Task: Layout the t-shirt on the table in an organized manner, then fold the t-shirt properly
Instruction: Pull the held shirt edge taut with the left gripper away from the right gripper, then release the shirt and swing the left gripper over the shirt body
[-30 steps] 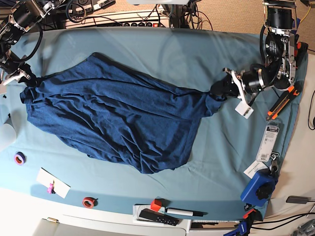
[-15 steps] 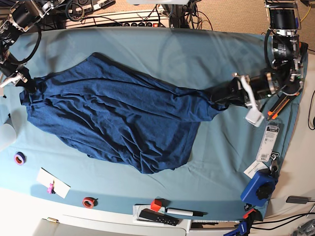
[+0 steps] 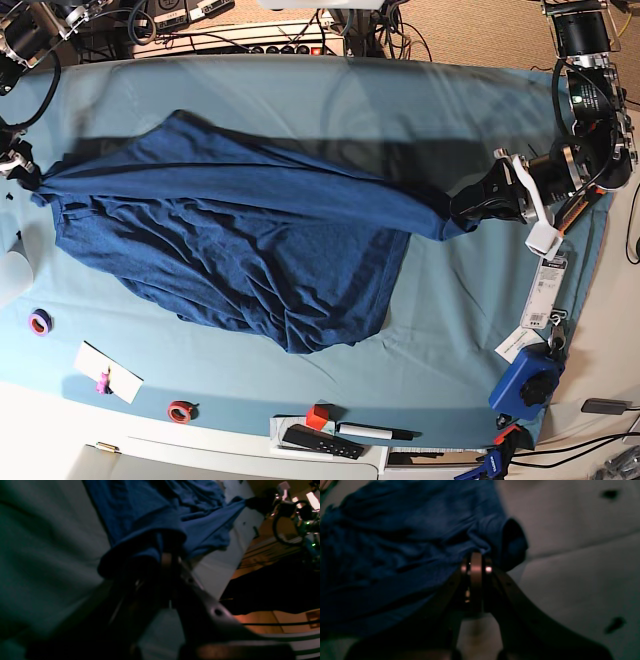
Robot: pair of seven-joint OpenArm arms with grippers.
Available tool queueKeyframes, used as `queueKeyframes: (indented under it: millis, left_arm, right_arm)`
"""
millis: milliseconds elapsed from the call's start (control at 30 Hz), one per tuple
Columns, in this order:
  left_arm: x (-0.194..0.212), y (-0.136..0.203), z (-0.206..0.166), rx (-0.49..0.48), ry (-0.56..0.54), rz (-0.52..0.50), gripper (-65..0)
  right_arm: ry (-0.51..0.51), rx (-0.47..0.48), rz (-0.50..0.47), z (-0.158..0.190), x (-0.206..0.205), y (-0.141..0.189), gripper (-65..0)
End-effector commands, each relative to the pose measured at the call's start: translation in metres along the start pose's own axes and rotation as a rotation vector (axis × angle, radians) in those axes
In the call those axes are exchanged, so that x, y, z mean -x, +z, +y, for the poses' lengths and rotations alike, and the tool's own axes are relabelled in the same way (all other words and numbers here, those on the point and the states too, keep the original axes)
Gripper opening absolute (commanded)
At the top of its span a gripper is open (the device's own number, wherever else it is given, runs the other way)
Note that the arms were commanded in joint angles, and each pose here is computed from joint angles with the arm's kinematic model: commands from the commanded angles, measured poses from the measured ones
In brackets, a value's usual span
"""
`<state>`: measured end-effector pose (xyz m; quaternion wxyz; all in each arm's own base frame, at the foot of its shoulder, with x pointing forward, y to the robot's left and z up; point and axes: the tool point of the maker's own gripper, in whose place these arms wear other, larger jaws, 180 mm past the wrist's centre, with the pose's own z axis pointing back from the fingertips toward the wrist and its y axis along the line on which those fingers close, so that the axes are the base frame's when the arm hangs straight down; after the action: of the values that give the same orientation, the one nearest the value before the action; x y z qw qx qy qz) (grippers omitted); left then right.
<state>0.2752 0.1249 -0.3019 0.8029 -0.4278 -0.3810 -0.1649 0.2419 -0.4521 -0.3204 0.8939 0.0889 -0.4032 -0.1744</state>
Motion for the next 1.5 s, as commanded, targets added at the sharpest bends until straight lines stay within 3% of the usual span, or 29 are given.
queueKeyframes:
  millis: [0,333,667,733,867,1100,1167,1267,1467]
  left_arm:
    - [-0.015,0.004,-0.001,0.0,-0.036,-0.034,-65.0]
    - [-0.003,0.004,0.012,-0.075,-0.061,0.03,-65.0]
    - [-0.006,0.005,0.029,-0.167,-0.103,0.019,-65.0]
    - [-0.003,0.006,0.029,-0.171,-0.1,0.025,-56.9]
    - [0.005,0.007,0.029,-0.173,-0.087,0.04,-43.5]
    - [0.011,0.008,0.029,-0.173,-0.076,0.049,-41.7]
    - [0.011,0.007,0.025,-0.155,-0.064,0.044,-41.8]
    - [0.016,0.002,0.005,-0.054,-0.015,0.036,-41.8]
    - [0.058,-0.043,-0.042,0.095,-0.089,0.225,-42.0]
  right_arm:
    - [0.03,0.02,-0.074,-0.004,-0.027,0.01,-65.0]
    - [0.03,0.029,-0.099,-0.006,-0.032,0.01,-65.0]
    - [0.0,0.042,-0.111,-0.008,-0.034,0.01,-65.0]
    - [0.0,0.042,-0.111,-0.008,-0.034,0.01,-63.3]
    - [0.001,0.041,-0.115,-0.008,-0.035,0.011,-46.3]
    - [0.0,0.041,-0.115,-0.008,-0.035,0.011,-43.8]
    - [0.0,0.041,-0.115,-0.008,-0.035,0.011,-43.8]
    - [-0.002,0.037,-0.117,-0.007,-0.035,0.01,-43.8]
    - [-0.011,0.027,-0.117,-0.005,-0.032,0.008,-43.8]
